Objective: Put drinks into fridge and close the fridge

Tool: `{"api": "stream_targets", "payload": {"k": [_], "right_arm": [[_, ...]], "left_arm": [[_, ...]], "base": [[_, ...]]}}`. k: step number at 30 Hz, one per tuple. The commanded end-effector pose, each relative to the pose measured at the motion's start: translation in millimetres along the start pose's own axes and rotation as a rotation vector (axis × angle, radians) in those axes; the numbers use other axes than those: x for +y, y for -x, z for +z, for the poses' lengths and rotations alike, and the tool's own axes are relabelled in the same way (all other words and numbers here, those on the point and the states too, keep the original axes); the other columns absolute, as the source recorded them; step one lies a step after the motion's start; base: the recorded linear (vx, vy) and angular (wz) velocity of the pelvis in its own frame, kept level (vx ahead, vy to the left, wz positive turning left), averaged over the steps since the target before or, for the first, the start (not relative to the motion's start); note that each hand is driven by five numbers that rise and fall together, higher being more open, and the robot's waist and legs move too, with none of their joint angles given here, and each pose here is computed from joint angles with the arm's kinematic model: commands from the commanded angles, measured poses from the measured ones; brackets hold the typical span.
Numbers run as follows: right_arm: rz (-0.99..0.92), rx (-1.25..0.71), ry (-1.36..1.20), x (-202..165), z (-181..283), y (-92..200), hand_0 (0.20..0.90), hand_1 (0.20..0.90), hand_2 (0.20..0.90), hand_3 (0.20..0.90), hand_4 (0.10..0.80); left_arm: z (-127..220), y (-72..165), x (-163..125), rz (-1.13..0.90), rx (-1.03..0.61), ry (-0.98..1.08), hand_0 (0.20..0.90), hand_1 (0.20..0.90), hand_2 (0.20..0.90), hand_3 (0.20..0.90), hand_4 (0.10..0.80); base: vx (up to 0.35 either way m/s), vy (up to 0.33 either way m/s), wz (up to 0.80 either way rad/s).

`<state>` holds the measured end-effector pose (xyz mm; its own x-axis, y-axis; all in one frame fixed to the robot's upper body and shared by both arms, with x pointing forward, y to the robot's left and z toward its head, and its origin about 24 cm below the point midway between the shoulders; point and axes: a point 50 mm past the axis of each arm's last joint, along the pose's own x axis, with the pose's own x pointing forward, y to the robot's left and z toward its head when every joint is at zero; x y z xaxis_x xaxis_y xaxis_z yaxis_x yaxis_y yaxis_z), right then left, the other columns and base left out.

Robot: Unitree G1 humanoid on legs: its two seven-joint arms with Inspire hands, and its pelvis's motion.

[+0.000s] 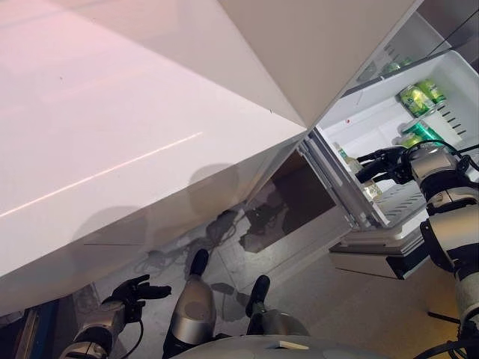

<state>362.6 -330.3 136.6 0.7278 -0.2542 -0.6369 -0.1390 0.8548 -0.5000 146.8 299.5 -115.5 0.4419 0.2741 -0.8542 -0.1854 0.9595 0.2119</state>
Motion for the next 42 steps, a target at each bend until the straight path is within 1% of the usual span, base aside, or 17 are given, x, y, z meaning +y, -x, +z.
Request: {"api": "stream_targets", "payload": {"k": [1, 3, 7, 10, 16, 21, 24, 25, 27, 29, 30, 31, 33, 34, 35, 38, 42], "right_arm": [[-0.223, -0.067, -0.040, -44.8, 17.6, 25.1, 0.900, 0.900, 0.900, 0.900, 0.800], [-0.263, -0.172, -0.137, -46.6, 26.9, 28.3, 0.900, 0.900, 0.900, 0.900, 0.800], [-0.342, -0.325, -0.180, -51.1, 42.3, 38.4, 0.900, 0.900, 0.900, 0.900, 0.800], [-0.426, -0.483, -0.222, -51.6, 57.3, 53.1, 0.900, 0.900, 0.900, 0.900, 0.800], [-0.466, -0.702, -0.255, -44.0, 65.1, 74.3, 0.900, 0.900, 0.900, 0.900, 0.800], [-0.463, -0.887, -0.257, -33.1, 67.3, 97.2, 0.900, 0.900, 0.900, 0.900, 0.800], [-0.472, -1.032, -0.300, -22.0, 62.8, 115.5, 0.900, 0.900, 0.900, 0.900, 0.800], [-0.486, -1.106, -0.310, -17.3, 59.0, 123.7, 0.900, 0.900, 0.900, 0.900, 0.800], [-0.492, -1.139, -0.313, -13.9, 56.2, 127.5, 0.900, 0.900, 0.900, 0.900, 0.800], [-0.531, -1.285, -0.343, -5.0, 46.8, 145.6, 0.900, 0.900, 0.900, 0.900, 0.800], [-0.534, -1.320, -0.352, -3.2, 43.9, 150.7, 0.900, 0.900, 0.900, 0.900, 0.800], [-0.583, -1.415, -0.373, 1.6, 36.0, 164.2, 0.900, 0.900, 0.900, 0.900, 0.800], [-0.635, -1.474, -0.379, 3.0, 23.9, 173.1, 0.900, 0.900, 0.900, 0.900, 0.800], [-0.681, -1.528, -0.394, 3.4, 13.6, 182.4, 0.900, 0.900, 0.900, 0.900, 0.800], [-0.748, -1.538, -0.418, 1.8, 2.3, 187.7, 0.900, 0.900, 0.900, 0.900, 0.800], [-0.853, -1.541, -0.537, -4.5, -20.8, 191.9, 0.900, 0.900, 0.900, 0.900, 0.800], [-1.023, -1.430, -0.737, -5.5, -57.1, 182.5, 0.900, 0.900, 0.900, 0.900, 0.800]], "left_arm": [[-29.1, 4.1, 18.0, 0.054, 0.092, -0.057, 0.900, 0.900, 0.900, 0.900, 0.800], [-34.7, 4.2, 15.9, 0.056, 0.106, -0.047, 0.900, 0.900, 0.900, 0.900, 0.800], [-41.8, 4.6, 11.4, 0.049, 0.126, -0.032, 0.900, 0.900, 0.900, 0.900, 0.800], [-50.6, 5.4, 6.8, 0.041, 0.145, -0.017, 0.900, 0.900, 0.900, 0.900, 0.800], [-67.6, 6.8, -4.2, 0.025, 0.185, 0.017, 0.900, 0.900, 0.900, 0.900, 0.800], [-75.9, 7.2, -13.7, 0.003, 0.204, 0.052, 0.900, 0.900, 0.900, 0.900, 0.800], [-82.3, 8.3, -19.0, -0.009, 0.216, 0.064, 0.900, 0.900, 0.900, 0.900, 0.800], [-85.3, 9.1, -21.2, -0.013, 0.220, 0.072, 0.900, 0.900, 0.900, 0.900, 0.800], [-86.9, 9.5, -21.7, -0.013, 0.224, 0.074, 0.900, 0.900, 0.900, 0.900, 0.800], [-91.8, 10.7, -26.3, -0.021, 0.230, 0.086, 0.900, 0.900, 0.900, 0.900, 0.800], [-93.2, 11.1, -27.0, -0.021, 0.231, 0.087, 0.900, 0.900, 0.900, 0.900, 0.800], [-96.1, 12.0, -30.0, -0.025, 0.232, 0.096, 0.900, 0.900, 0.900, 0.900, 0.800], [-99.3, 13.2, -31.4, -0.027, 0.231, 0.099, 0.900, 0.900, 0.900, 0.900, 0.800], [-101.5, 14.1, -33.4, -0.031, 0.228, 0.100, 0.900, 0.900, 0.900, 0.900, 0.800], [-103.3, 14.9, -35.2, -0.034, 0.225, 0.097, 0.900, 0.900, 0.900, 0.900, 0.800], [-106.5, 16.1, -37.6, -0.043, 0.217, 0.088, 0.900, 0.900, 0.900, 0.900, 0.800], [-111.6, 17.9, -41.5, -0.055, 0.215, 0.075, 0.900, 0.900, 0.900, 0.900, 0.800]], "base": [[0.034, 0.037, -0.09], [0.044, 0.053, -0.03], [0.037, 0.057, -0.02], [0.041, 0.066, -0.10], [0.058, 0.070, -0.16], [0.033, 0.062, -0.14], [0.032, 0.034, -0.12], [0.000, 0.000, 0.00], [0.009, 0.006, 0.02], [-0.035, 0.007, -0.05], [-0.060, 0.005, -0.03], [-0.028, 0.003, -0.05], [-0.032, -0.004, -0.09], [-0.043, -0.012, -0.13], [-0.047, -0.015, -0.10], [-0.031, -0.036, -0.04], [-0.001, -0.044, -0.04]]}}
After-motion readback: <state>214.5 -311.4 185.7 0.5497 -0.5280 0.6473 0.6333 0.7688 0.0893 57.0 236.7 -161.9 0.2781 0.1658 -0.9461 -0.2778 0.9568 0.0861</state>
